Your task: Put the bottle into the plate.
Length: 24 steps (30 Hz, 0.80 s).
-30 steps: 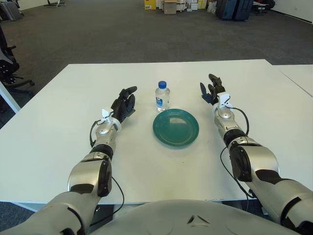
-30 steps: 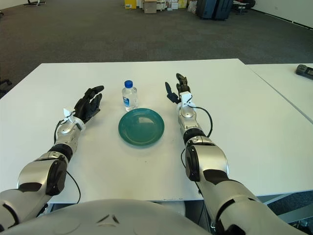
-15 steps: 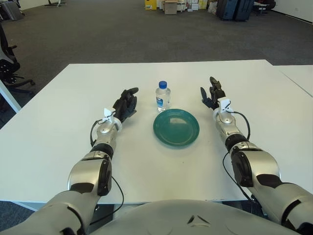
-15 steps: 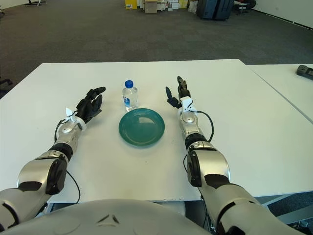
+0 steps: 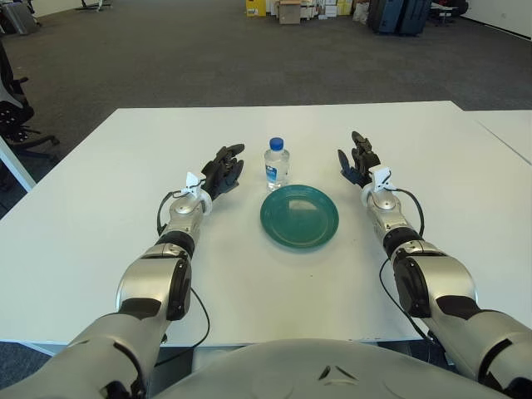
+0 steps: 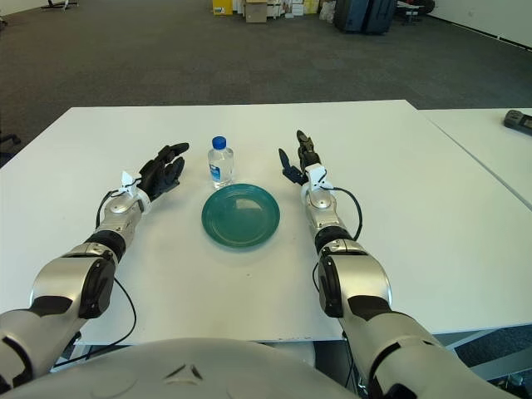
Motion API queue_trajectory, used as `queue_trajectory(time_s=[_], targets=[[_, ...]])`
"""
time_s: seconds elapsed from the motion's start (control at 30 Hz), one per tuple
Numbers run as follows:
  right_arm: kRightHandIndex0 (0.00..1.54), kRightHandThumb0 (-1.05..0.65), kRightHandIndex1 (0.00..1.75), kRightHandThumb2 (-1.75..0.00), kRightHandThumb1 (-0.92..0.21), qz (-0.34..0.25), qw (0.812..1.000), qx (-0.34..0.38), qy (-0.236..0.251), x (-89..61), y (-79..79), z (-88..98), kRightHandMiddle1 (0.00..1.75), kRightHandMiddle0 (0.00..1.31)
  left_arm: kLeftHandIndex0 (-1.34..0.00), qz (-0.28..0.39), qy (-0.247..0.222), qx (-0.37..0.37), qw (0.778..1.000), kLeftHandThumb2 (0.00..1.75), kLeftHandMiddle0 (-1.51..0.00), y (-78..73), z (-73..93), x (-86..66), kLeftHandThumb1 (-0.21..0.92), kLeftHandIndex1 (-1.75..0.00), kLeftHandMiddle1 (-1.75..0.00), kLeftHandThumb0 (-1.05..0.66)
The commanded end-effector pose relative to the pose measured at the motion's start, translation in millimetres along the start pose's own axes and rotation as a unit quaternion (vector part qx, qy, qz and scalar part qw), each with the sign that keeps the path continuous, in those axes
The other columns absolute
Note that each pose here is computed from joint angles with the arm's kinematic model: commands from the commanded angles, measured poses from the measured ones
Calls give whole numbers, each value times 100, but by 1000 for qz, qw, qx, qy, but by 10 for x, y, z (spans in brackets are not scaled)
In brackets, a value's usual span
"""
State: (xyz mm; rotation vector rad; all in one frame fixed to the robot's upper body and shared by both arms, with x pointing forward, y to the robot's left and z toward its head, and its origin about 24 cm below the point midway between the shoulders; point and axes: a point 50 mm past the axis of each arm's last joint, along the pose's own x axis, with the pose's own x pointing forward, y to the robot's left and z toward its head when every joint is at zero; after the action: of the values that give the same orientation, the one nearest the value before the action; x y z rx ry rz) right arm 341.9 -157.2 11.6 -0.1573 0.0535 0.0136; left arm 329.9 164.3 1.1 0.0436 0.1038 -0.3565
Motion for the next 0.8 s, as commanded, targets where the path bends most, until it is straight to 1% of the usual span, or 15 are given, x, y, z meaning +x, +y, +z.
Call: queue_trajectory(time_s=[0.0,0.23,0.5,0.77], targets=[[0,-101,0,-65,-92,0,1000,-1,-13,57,11,96,12,0,0,-8,-1,11,1000,53,-18,30,73,43,92,-45,0,-90],[0,-101,0,-64,-92,4,1000,-6,-9,38,35,68,9,0,0,-21,3,19,1000,49,-16,-4,104,86,92,-45,0,-93],[0,-99,0,-65,-92,6,1000,-5,-10,18,51,49,9,0,0,-47,4,30,998,38,-11,-24,122,94,92,-37,0,-99],[0,-96,0,-67,-92,0,1000,1,-7,-2,54,20,13,0,0,-70,9,53,996,28,-9,-51,146,115,92,-31,0,-98]])
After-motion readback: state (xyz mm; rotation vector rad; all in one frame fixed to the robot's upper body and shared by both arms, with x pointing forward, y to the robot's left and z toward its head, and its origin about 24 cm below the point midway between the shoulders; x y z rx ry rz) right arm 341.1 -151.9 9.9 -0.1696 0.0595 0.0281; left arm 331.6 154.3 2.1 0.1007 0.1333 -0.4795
